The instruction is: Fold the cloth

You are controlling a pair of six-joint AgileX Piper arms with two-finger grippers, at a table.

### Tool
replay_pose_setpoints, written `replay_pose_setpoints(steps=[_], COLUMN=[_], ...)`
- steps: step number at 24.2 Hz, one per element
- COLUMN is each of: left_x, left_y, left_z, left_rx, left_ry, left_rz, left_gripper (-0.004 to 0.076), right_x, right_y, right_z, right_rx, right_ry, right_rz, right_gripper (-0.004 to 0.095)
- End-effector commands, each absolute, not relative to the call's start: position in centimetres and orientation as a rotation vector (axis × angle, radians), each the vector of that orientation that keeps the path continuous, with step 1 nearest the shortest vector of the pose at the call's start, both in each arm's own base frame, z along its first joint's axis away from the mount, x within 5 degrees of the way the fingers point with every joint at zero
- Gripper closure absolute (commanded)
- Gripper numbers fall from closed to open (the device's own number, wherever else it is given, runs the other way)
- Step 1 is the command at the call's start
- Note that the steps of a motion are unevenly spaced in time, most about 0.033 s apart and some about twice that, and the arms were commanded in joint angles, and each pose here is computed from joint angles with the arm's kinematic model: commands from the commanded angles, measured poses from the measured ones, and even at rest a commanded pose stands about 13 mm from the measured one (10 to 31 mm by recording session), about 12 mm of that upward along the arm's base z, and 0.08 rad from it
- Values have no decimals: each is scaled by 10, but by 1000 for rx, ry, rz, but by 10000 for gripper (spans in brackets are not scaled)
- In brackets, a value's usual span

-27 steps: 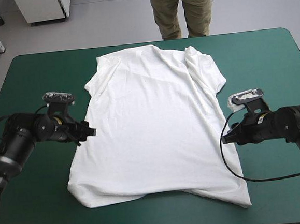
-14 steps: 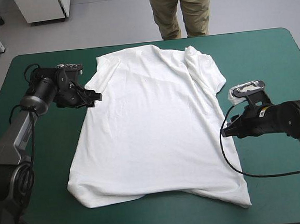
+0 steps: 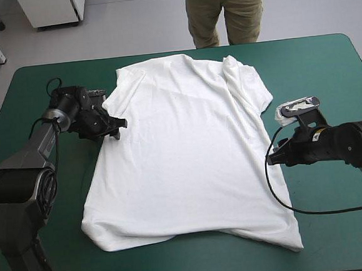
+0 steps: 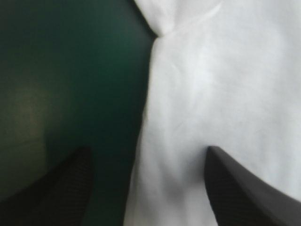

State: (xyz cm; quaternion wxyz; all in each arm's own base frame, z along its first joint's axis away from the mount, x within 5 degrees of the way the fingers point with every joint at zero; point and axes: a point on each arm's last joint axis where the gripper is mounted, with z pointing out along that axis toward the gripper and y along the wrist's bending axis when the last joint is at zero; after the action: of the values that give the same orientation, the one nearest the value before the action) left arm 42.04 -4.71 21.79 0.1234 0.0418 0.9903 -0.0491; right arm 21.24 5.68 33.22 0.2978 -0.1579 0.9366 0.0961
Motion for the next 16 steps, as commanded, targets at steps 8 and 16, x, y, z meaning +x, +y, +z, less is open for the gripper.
replay_pose_setpoints(steps=[8,16], left_x=[427,426], left_y=[-61,-67], left_z=[230,225], left_rx=[175,239], left_ry=[2790,2798], left_rz=[-250,-242], left_gripper=[539,733], right_x=[216,222], right_y=[56,53], right_z=[351,351], right_rx=[-383,-407], right_ry=[2366,2352], right_rz=[254,181], right_gripper=[585,490])
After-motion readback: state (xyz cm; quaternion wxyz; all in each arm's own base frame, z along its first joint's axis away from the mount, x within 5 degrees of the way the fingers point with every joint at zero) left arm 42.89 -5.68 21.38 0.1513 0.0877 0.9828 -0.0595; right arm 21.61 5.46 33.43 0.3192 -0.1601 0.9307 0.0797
